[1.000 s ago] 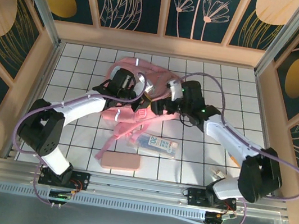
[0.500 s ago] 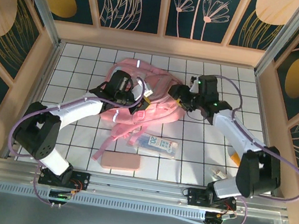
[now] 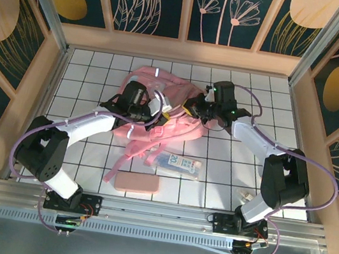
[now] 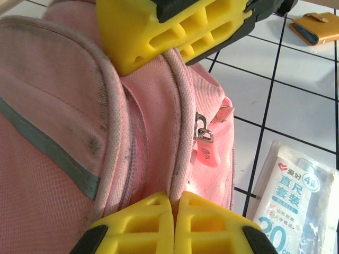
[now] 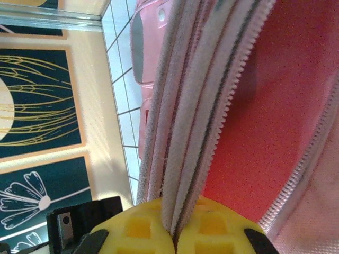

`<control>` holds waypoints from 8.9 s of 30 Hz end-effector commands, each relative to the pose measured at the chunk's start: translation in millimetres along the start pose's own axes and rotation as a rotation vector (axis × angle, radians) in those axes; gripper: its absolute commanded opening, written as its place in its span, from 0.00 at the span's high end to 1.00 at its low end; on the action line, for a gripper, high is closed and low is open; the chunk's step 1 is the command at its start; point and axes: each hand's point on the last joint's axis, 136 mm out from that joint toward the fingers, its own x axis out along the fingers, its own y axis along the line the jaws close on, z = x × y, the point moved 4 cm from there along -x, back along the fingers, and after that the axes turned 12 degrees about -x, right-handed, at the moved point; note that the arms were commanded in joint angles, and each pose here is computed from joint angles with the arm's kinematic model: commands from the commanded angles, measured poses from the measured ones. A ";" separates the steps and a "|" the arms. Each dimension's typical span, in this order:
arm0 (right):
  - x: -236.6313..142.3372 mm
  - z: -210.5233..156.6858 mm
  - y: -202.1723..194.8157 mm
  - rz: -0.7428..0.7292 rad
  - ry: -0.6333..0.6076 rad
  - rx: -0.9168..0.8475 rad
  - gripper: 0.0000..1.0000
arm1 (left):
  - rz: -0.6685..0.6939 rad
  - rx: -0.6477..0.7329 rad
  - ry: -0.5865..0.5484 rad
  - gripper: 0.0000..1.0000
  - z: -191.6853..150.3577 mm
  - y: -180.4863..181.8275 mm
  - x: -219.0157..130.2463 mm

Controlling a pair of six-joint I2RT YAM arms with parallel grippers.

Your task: Pack books, pencil case, and school supplies into a backpack

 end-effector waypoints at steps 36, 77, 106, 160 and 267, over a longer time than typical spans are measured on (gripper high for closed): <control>-6.1 4.2 96.2 0.072 -0.315 0.017 1.00 | -0.029 -0.187 -0.405 0.59 -15.3 -15.4 -23.9; 7.8 -36.4 100.4 0.106 -0.288 -0.028 1.00 | -0.019 0.009 -0.611 0.69 -4.8 -17.7 -33.1; 0.9 -16.1 73.6 -0.011 -0.361 -0.056 1.00 | 0.216 -0.193 -0.446 1.00 -31.8 26.6 -37.1; 11.5 -6.5 101.5 0.101 -0.288 -0.056 1.00 | 0.352 0.360 -0.301 0.10 58.0 40.6 -17.7; 16.8 -29.1 13.2 -0.276 0.091 -0.488 0.54 | 0.107 0.575 -0.671 1.00 104.6 30.0 -101.5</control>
